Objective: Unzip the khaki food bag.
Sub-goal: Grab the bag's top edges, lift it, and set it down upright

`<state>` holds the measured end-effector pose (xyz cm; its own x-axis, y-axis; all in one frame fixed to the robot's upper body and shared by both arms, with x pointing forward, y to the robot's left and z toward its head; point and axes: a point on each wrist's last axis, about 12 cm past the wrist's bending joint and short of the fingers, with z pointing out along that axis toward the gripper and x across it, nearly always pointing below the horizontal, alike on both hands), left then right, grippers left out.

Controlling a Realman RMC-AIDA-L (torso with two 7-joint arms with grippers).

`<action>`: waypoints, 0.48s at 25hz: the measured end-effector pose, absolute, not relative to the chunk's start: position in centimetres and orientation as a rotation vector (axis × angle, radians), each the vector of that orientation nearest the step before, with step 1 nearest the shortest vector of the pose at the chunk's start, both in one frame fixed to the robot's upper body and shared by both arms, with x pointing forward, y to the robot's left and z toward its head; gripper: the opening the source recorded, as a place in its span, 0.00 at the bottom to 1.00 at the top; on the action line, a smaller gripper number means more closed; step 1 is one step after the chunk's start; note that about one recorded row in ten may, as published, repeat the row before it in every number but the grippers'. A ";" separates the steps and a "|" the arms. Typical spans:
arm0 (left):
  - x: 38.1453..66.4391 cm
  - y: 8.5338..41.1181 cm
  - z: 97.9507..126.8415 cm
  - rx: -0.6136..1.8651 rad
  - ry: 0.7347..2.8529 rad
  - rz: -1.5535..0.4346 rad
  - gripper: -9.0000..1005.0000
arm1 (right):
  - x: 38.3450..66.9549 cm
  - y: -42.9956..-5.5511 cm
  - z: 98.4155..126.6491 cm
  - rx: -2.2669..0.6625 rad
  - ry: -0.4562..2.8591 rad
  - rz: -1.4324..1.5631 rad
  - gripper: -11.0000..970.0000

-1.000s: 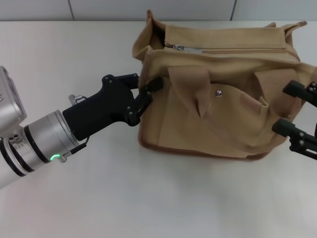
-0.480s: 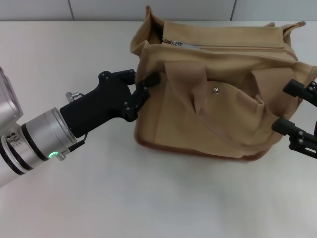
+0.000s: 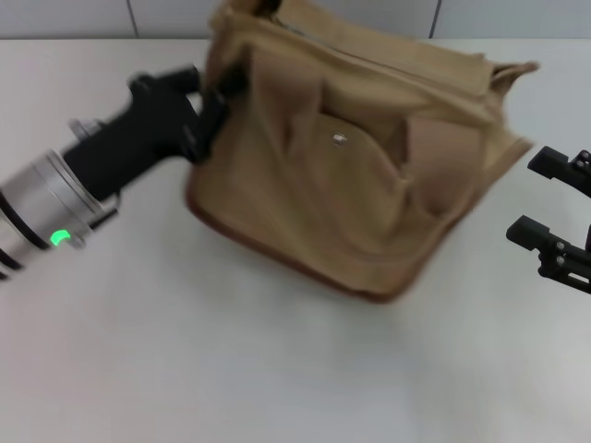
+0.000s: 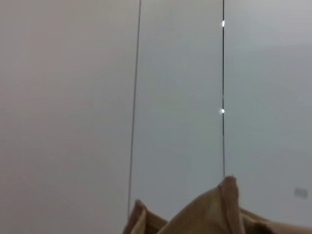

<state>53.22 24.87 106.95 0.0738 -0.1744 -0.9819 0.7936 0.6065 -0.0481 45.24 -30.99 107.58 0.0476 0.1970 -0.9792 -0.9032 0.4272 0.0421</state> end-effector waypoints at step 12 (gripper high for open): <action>54.0 23.2 111.6 0.888 1.059 -0.996 0.11 | 44.3 -30.9 107.0 -0.712 1.249 0.967 0.81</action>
